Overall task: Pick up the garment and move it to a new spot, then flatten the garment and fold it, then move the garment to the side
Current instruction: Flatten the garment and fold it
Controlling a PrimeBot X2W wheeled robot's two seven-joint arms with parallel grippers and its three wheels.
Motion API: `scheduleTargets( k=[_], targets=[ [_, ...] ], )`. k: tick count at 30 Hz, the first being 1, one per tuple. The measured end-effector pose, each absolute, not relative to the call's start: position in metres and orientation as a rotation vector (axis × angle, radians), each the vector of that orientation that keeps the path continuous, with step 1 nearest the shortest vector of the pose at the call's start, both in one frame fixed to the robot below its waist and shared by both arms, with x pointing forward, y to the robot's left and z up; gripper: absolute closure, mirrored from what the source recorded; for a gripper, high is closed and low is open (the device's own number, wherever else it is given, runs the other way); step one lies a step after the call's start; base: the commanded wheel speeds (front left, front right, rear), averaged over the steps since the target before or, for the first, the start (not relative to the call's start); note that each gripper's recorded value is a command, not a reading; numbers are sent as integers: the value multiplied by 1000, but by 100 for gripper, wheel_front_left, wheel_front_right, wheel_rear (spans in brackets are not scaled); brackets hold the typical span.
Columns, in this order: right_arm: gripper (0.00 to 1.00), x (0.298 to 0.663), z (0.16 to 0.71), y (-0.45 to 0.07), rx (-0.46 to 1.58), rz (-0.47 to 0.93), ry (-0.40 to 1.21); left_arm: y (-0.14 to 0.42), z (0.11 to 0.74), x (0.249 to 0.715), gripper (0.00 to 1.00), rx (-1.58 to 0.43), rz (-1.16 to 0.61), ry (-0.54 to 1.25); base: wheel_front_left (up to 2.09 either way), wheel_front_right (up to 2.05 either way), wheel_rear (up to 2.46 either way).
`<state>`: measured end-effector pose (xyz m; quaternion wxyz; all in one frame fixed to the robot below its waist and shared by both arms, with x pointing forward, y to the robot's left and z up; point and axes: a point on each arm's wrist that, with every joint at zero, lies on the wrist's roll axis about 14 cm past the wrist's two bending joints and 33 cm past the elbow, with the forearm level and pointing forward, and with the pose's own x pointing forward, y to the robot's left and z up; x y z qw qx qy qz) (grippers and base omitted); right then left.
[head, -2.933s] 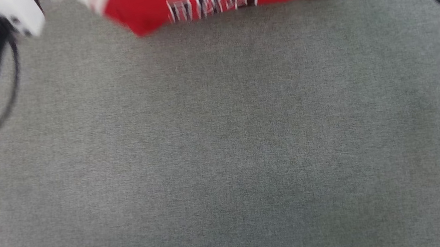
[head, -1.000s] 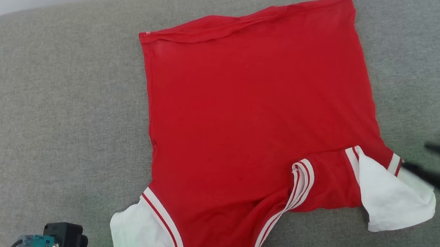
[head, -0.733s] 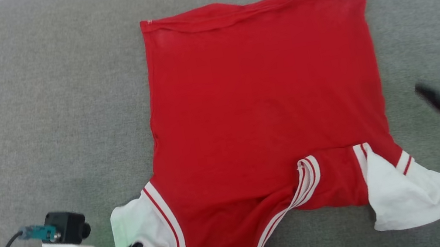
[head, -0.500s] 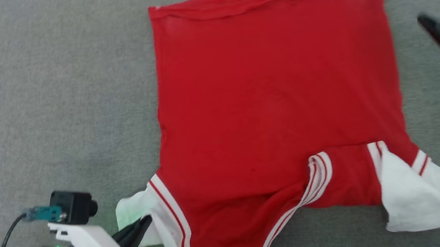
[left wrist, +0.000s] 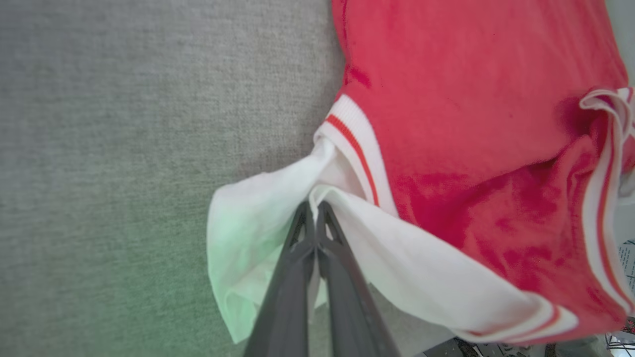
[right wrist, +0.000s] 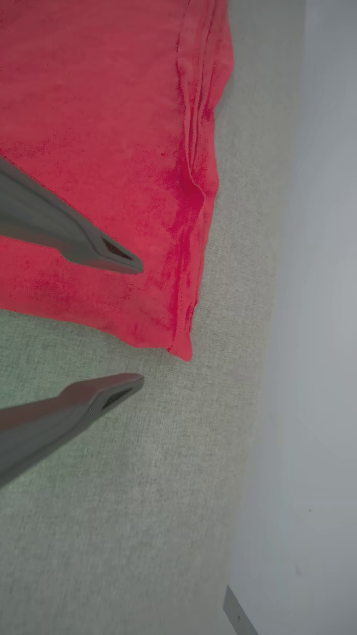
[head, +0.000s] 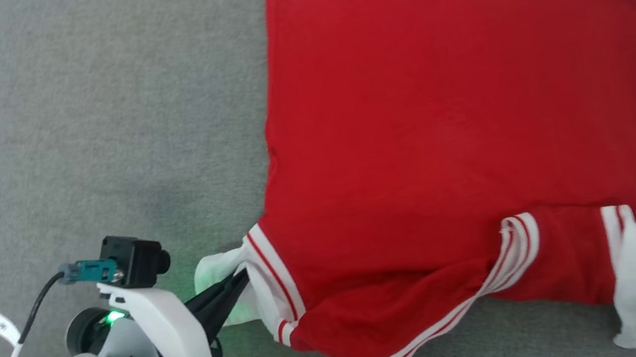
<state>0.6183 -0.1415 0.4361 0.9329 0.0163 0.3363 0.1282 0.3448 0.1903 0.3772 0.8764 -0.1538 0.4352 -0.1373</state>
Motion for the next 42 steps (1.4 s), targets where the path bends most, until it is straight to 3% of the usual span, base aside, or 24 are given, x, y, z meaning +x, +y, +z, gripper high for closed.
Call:
scheduleTargets(
  k=[12,13,14,15,29,42],
  targets=[
    [0,617,363,-125,42,249,1028,195,364,344,100,-353,-258,926,0,0,0],
    [5,617,361,-124,33,251,1040,195,364,344,100,-355,-257,926,0,0,0],
    [65,617,360,-125,36,249,1050,195,364,344,100,-357,-257,923,0,0,0],
    [100,617,359,-126,36,247,1052,195,363,344,100,-358,-257,923,0,0,0],
    [100,590,385,-153,-12,268,989,204,373,361,100,-316,-262,870,0,0,0],
    [100,487,403,-182,5,361,1020,184,393,377,100,-267,-347,829,0,0,0]
  ],
)
